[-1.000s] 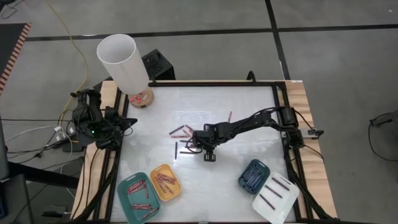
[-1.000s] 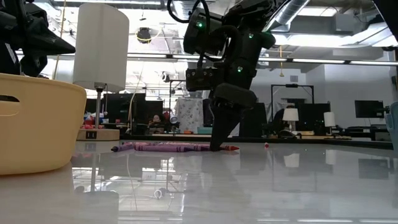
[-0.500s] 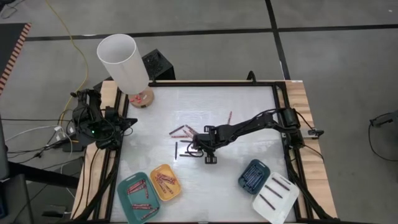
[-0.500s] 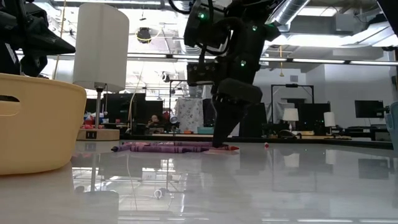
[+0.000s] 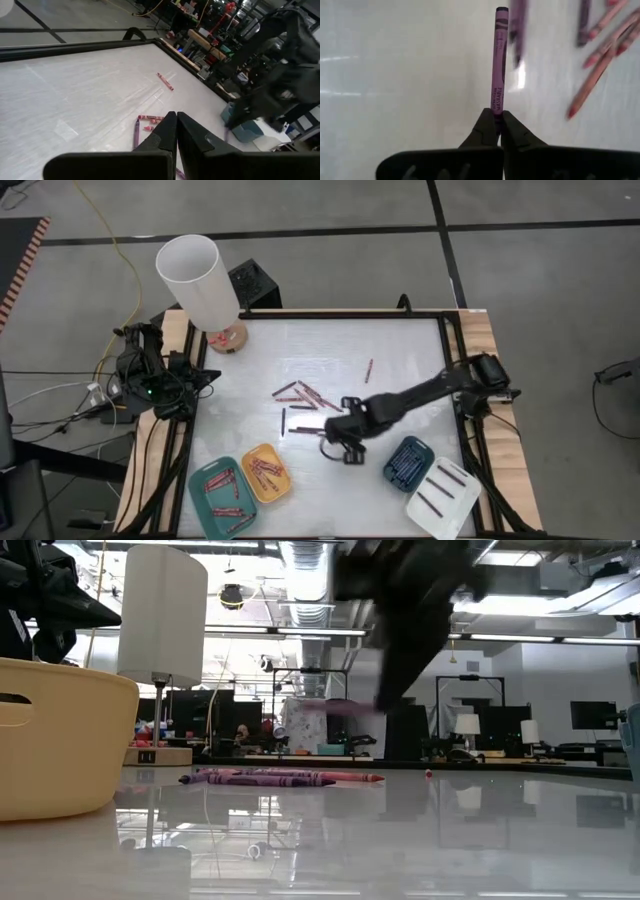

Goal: Sort crayons
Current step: Put the purple crayon into the white bin

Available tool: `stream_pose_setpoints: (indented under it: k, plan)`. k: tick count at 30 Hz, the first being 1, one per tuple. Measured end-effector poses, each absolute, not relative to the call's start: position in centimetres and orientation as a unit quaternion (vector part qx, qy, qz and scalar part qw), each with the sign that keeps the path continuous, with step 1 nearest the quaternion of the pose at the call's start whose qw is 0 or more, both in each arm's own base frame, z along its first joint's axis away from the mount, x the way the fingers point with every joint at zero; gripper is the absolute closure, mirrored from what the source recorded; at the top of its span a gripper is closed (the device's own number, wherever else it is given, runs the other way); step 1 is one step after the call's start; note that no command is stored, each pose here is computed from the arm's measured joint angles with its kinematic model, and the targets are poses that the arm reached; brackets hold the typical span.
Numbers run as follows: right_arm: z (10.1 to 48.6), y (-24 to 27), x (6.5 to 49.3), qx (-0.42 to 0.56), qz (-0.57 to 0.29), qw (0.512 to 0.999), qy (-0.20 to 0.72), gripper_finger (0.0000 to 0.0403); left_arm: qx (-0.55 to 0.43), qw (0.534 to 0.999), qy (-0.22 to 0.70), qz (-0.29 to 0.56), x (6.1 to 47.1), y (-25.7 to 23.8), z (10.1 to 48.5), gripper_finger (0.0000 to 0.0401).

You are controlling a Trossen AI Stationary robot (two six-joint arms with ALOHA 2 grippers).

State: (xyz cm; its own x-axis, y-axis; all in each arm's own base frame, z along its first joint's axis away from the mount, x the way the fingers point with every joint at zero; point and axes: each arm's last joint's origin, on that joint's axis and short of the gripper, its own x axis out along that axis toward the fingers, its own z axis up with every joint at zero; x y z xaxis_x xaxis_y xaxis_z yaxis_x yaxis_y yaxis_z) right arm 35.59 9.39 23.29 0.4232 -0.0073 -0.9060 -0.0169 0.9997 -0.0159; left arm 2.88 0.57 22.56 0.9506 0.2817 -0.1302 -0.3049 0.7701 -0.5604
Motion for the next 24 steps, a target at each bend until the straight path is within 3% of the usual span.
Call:
stream_pose_setpoints:
  k: [10,24]
  plan:
    - [27.8,15.8,28.1,0.091,-0.046,0.824,0.557,0.0401,-0.301,0.941,0.019,0.156,2.9,0.6,22.6,0.0401]
    - [27.8,23.5,16.5,0.224,-0.224,0.723,0.614,0.0401,-0.301,0.941,0.019,0.156,2.9,0.6,22.6,0.0401]
